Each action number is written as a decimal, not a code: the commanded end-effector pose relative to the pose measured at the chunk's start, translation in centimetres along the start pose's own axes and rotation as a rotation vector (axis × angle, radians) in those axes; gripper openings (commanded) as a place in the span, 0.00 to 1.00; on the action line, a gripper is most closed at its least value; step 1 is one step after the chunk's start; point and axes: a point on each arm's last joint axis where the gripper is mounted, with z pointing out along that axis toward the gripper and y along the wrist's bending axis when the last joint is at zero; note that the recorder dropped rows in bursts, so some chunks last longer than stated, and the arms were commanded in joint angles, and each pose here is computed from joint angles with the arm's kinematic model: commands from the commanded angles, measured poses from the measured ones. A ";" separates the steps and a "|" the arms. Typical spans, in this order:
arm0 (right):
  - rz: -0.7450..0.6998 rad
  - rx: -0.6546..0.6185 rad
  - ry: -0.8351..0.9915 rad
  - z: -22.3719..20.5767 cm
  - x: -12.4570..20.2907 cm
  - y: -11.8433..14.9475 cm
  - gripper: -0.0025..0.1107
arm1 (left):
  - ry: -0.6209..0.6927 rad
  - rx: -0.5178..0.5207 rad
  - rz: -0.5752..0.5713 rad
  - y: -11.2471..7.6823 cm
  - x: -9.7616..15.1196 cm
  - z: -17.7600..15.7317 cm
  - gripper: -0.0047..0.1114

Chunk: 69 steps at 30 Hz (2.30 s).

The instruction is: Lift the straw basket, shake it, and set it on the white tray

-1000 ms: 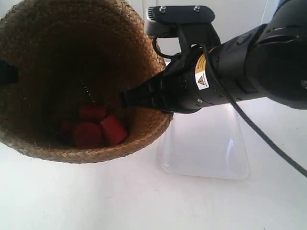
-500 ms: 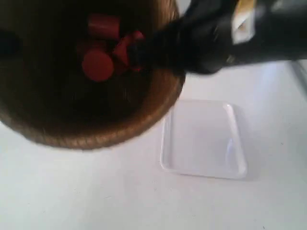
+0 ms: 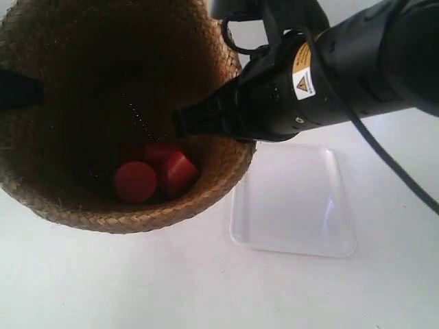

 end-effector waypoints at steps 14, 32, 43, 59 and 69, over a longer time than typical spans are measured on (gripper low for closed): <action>-0.164 -0.169 -0.316 -8.9 -4.9 2.3 0.02 | -0.179 0.125 0.202 -3.8 -4.6 -6.1 0.04; -0.137 0.006 -0.025 -1.5 -1.2 0.5 0.02 | 0.055 0.073 0.098 -1.2 -0.8 -1.2 0.04; -0.040 0.155 -0.014 -3.3 -2.2 -4.4 0.02 | -0.006 0.183 -0.074 -1.8 -3.3 0.7 0.04; 0.036 0.310 0.092 -5.3 -3.5 -10.6 0.02 | -0.035 0.301 -0.128 -6.1 -4.3 8.0 0.04; 0.041 0.327 0.310 -3.2 -2.0 -14.0 0.02 | 0.054 0.344 -0.204 -8.3 -3.9 11.8 0.04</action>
